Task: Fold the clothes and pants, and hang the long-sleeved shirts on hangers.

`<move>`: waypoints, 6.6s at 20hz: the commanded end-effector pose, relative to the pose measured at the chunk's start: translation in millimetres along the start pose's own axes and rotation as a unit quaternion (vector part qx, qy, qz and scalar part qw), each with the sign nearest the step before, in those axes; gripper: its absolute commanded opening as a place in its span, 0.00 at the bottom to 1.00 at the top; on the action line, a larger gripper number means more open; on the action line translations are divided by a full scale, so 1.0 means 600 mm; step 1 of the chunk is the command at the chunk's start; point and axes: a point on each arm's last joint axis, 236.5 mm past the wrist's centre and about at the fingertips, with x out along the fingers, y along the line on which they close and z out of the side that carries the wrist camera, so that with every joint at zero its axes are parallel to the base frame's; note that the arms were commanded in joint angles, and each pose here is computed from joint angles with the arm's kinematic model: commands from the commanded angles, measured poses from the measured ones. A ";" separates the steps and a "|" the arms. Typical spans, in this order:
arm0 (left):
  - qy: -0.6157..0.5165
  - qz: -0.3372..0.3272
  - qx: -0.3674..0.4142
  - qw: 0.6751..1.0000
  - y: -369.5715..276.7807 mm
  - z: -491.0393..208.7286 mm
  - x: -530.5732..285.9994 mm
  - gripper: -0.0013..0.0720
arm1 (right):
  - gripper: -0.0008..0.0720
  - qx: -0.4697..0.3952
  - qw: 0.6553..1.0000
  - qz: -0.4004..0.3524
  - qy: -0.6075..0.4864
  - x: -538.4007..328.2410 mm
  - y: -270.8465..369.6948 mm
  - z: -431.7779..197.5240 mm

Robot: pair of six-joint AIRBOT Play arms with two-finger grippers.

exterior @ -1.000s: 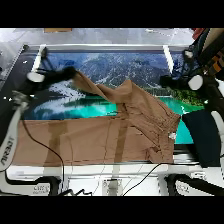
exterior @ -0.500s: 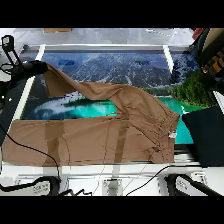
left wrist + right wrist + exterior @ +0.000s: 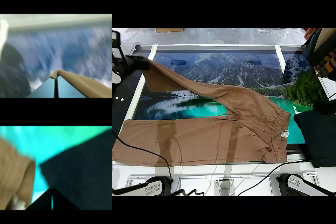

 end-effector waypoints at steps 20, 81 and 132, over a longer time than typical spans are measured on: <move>0.297 -0.007 0.082 0.951 0.119 -0.297 -0.041 0.03 | 0.56 0.123 0.976 0.180 0.010 0.176 0.122 -0.119; 0.025 0.098 -0.127 0.987 0.137 -0.093 0.036 0.03 | 0.06 0.090 0.967 0.224 -0.079 0.211 0.199 0.112; 0.244 0.097 -0.019 0.965 0.161 -0.162 -0.187 0.09 | 0.47 -0.024 0.998 -0.052 0.009 0.013 0.029 0.028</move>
